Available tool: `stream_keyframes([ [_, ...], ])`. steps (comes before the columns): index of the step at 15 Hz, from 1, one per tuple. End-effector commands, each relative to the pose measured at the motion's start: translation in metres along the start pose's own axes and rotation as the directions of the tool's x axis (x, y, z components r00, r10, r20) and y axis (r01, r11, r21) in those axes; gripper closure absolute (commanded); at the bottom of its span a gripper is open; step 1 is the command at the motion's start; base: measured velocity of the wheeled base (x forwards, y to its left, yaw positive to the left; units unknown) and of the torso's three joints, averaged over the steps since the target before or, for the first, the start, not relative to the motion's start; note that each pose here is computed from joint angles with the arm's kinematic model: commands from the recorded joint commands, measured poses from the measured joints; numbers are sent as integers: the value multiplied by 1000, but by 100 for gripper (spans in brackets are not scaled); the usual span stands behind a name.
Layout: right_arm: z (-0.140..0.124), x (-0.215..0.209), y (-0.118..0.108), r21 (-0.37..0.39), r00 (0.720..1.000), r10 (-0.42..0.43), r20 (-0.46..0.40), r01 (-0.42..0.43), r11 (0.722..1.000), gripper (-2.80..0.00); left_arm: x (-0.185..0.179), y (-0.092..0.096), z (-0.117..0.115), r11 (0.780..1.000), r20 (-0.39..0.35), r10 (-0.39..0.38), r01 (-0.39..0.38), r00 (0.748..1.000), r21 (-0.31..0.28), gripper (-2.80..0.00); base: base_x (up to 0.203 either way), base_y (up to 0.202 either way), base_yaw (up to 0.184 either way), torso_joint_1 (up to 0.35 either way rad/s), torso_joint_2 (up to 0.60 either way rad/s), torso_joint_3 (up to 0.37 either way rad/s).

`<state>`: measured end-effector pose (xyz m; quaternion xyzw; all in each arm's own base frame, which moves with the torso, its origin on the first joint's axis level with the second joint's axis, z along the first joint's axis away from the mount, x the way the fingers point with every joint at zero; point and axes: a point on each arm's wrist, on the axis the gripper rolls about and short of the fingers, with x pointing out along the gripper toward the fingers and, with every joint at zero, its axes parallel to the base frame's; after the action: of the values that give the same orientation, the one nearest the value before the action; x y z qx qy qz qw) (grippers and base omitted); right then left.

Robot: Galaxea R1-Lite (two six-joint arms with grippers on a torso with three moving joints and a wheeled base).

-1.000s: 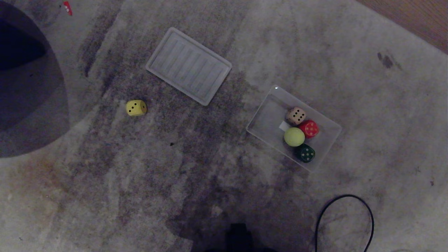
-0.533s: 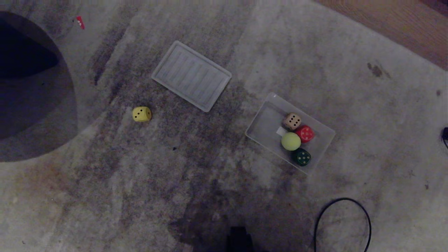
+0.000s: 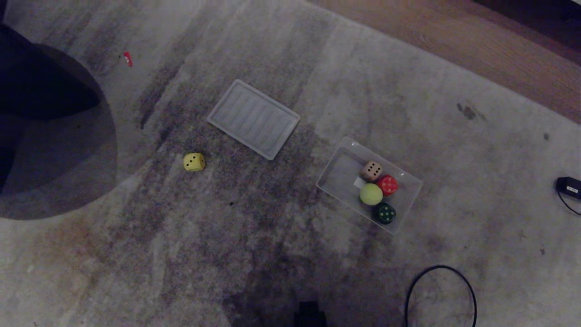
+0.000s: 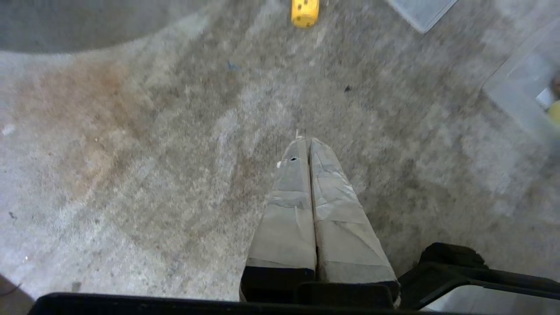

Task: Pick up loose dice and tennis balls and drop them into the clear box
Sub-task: Pick up toys out of the box

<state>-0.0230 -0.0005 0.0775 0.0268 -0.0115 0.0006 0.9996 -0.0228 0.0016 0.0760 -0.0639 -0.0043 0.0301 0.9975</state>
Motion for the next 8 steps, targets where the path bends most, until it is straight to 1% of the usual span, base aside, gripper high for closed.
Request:
stream_keyframes([
  [1, -2, 1, 0, 0, 1000, 0, -9, 0, 1000, 0, 0, 0, 0, 1000, -2, 1, -1, 1000, -1, 0, 0, 0, 0, 2, 7, 198],
  [8, -2, 1, 0, 0, 1000, 0, -9, 0, 1000, 0, 0, 0, 0, 1000, -2, 1, -1, 1000, -1, 0, 0, 0, 0, 2, 2, 199],
])
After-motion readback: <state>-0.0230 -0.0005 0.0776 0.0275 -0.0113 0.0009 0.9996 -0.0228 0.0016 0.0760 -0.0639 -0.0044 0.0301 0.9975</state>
